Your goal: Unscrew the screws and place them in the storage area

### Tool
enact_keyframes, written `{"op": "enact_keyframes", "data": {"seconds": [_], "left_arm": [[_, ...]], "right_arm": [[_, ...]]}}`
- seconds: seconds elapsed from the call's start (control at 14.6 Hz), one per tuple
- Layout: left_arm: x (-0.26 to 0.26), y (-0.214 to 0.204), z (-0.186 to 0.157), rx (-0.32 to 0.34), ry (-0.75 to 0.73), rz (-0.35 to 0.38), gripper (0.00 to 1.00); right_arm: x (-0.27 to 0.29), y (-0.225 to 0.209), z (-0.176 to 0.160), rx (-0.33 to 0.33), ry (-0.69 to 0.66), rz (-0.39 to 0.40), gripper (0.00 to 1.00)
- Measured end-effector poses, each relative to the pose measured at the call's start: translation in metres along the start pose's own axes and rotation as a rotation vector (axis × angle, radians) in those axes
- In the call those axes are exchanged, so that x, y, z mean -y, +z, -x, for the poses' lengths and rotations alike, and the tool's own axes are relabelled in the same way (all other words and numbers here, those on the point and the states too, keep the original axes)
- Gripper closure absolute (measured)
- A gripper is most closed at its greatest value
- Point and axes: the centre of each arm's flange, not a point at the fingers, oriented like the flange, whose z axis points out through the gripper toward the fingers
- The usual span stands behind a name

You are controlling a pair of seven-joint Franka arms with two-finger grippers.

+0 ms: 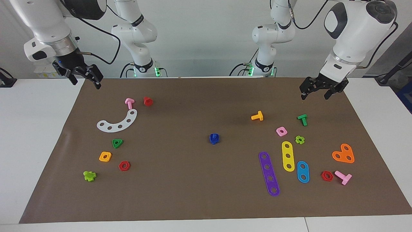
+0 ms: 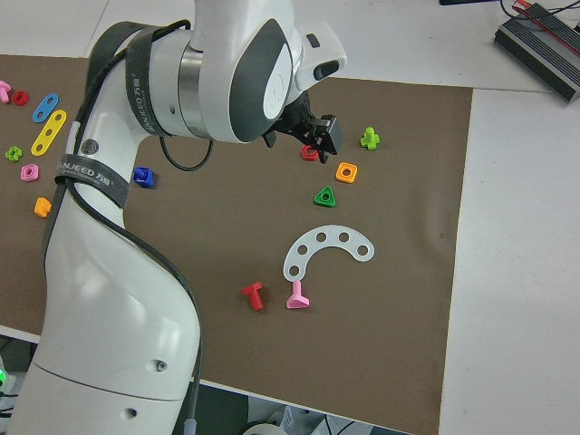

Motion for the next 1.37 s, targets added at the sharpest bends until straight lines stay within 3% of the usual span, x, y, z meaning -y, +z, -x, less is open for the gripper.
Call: {"op": "enact_keyframes", "data": {"seconds": [0.75,1.09,1.37], "left_arm": [[-0.017,0.016,0.008,0.037,0.028,0.000,0.00],[-0.099,0.038,0.024,0.039,0.016,-0.002,0.00],[-0.188,0.061,0.026,-0.025,-0.070,0.048,0.00]], "right_arm": [[0.001,0.000,0.000,0.000,-0.002,0.000,0.00],[0.010,0.000,0.002,0.000,-0.019,-0.001,0.00],[0.020,-0.001,0.003,-0.001,-0.038,0.000,0.00]]}}
